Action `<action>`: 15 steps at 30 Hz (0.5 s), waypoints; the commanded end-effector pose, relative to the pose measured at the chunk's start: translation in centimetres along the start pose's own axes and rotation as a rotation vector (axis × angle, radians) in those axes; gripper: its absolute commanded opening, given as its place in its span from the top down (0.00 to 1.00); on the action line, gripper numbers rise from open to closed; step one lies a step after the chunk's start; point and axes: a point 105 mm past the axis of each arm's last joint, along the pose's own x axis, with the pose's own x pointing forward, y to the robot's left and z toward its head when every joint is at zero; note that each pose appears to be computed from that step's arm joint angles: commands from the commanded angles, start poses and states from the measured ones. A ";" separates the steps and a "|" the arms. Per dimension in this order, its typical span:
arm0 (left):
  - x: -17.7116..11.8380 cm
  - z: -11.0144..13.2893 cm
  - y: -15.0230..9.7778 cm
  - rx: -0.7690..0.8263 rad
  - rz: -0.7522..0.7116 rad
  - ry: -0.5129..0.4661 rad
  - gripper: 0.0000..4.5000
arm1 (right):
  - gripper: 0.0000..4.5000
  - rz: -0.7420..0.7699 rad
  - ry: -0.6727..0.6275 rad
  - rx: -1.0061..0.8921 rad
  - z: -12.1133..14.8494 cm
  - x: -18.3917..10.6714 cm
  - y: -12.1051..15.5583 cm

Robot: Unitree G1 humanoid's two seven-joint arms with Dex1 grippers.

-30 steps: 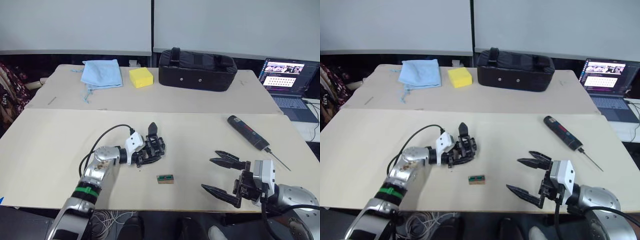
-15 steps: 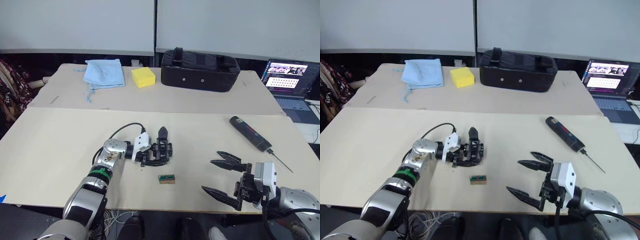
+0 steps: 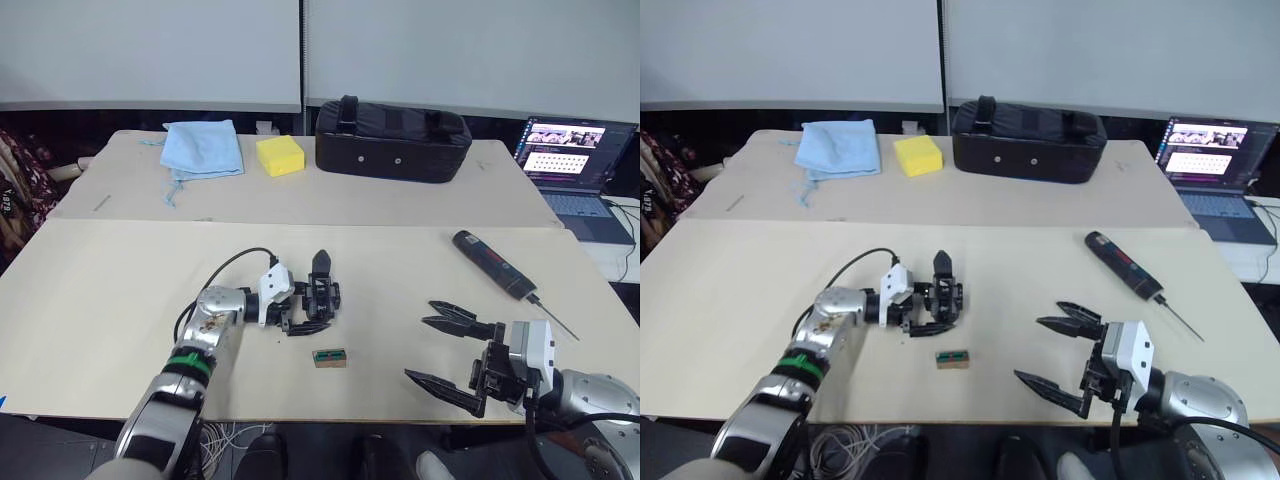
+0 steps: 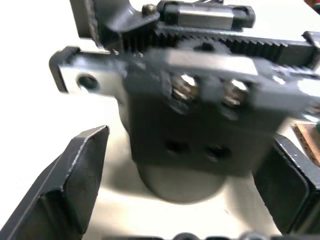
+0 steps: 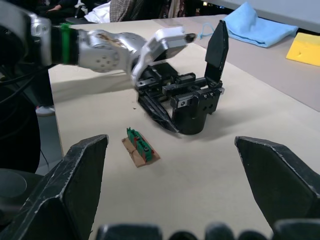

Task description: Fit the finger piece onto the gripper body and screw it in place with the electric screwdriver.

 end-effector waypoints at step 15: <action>1.8 0.0 -2.0 -0.109 0.192 0.008 0.18 | 0.00 0.005 -0.014 -0.041 0.8 0.0 -0.5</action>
